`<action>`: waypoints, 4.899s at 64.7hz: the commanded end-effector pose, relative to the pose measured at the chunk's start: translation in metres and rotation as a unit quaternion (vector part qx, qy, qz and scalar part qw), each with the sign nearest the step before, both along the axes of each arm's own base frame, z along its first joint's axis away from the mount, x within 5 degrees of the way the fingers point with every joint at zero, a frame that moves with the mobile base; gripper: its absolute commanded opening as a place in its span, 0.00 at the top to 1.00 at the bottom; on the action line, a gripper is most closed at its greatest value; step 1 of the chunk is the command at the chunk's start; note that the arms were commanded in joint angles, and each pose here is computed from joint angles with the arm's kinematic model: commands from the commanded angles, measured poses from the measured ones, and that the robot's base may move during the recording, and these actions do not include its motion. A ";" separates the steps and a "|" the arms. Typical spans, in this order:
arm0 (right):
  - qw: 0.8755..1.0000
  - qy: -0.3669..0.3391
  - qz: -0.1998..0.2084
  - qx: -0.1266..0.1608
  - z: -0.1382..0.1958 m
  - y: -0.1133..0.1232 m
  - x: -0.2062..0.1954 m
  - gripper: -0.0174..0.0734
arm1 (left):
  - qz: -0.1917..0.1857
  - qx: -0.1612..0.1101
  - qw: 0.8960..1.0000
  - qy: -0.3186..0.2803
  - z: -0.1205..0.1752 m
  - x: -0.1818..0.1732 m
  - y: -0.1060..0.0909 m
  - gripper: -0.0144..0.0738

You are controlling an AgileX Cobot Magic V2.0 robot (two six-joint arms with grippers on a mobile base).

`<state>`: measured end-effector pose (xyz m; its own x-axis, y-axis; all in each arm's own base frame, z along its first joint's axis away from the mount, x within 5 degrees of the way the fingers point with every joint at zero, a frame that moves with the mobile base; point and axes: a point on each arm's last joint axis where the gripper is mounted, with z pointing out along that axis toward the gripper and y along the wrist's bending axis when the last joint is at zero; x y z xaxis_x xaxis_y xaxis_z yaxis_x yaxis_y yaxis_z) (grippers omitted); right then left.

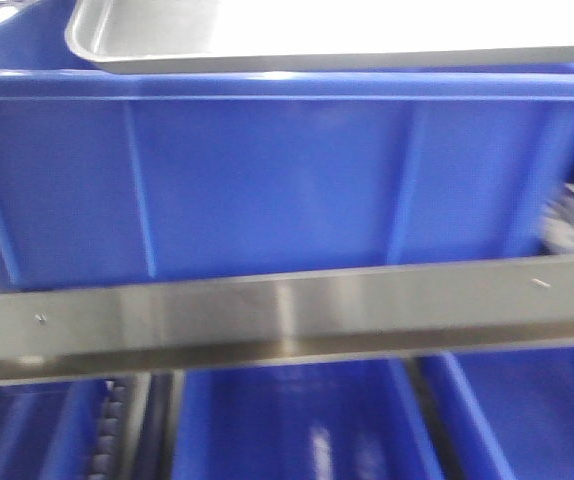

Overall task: Grab silver tray and place in blue box
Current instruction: 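Turn the base and drive toward the blue bin shelf, then lower the held tray with both grippers into the blue bin, then open both grippers and raise them out of the blue bin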

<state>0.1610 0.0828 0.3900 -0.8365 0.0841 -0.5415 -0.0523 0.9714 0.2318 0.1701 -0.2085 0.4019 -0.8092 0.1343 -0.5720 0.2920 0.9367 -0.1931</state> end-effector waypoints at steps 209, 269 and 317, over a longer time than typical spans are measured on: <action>0.993 -0.004 -0.036 -0.115 -0.058 0.016 0.138 0.75 | 0.026 0.022 0.997 -0.075 -0.075 0.125 -0.029 0.95; 0.991 0.012 -0.031 -0.127 -0.080 0.020 0.155 0.14 | 0.016 0.018 0.997 -0.076 -0.091 0.135 -0.040 0.32; 0.981 -0.180 -0.021 -0.075 0.013 -0.023 0.045 0.75 | -0.030 -0.019 0.977 -0.211 0.021 0.041 0.033 0.83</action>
<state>0.2169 0.0661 0.3906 -0.6897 0.0376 -0.7231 -0.0233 0.9970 0.0742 0.2238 -0.1877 0.4101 -0.5845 0.1494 -0.7975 0.3740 0.9219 -0.1014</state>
